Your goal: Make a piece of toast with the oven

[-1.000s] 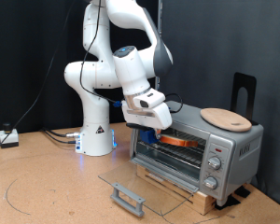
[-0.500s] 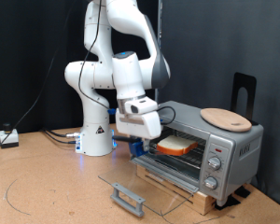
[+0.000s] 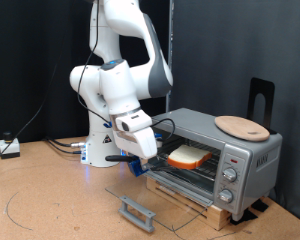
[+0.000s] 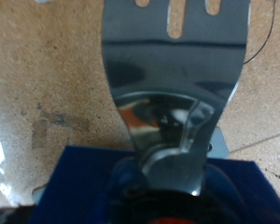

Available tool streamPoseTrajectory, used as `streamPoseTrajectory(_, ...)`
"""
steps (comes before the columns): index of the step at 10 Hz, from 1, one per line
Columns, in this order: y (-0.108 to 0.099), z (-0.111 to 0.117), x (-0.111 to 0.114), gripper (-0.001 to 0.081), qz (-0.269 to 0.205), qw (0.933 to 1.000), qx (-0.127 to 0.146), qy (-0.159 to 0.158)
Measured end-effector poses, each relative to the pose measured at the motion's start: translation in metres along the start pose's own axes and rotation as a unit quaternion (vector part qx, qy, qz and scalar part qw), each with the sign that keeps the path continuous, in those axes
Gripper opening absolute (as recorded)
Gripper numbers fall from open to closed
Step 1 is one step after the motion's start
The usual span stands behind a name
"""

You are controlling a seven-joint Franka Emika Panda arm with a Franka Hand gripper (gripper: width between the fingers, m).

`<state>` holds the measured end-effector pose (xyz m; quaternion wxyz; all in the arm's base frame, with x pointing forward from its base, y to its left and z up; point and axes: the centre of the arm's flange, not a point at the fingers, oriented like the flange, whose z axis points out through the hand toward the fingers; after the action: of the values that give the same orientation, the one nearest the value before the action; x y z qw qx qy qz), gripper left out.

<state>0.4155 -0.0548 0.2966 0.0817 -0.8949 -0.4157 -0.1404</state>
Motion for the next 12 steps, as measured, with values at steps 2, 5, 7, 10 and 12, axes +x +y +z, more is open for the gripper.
streamPoseTrajectory(2,0.016,-0.024,-0.009,0.0461,0.017,0.9995,0.024,0.012)
streamPoseTrajectory(5,0.015,-0.030,-0.011,0.0461,0.018,0.9986,0.046,0.021)
streamPoseTrajectory(7,0.005,-0.043,-0.001,0.0461,0.003,0.9949,0.075,0.068)
streamPoseTrajectory(10,-0.009,-0.078,0.014,0.0461,-0.050,0.9894,0.078,0.112)
streamPoseTrajectory(12,-0.020,-0.100,0.024,0.0461,-0.069,0.9865,0.075,0.128)
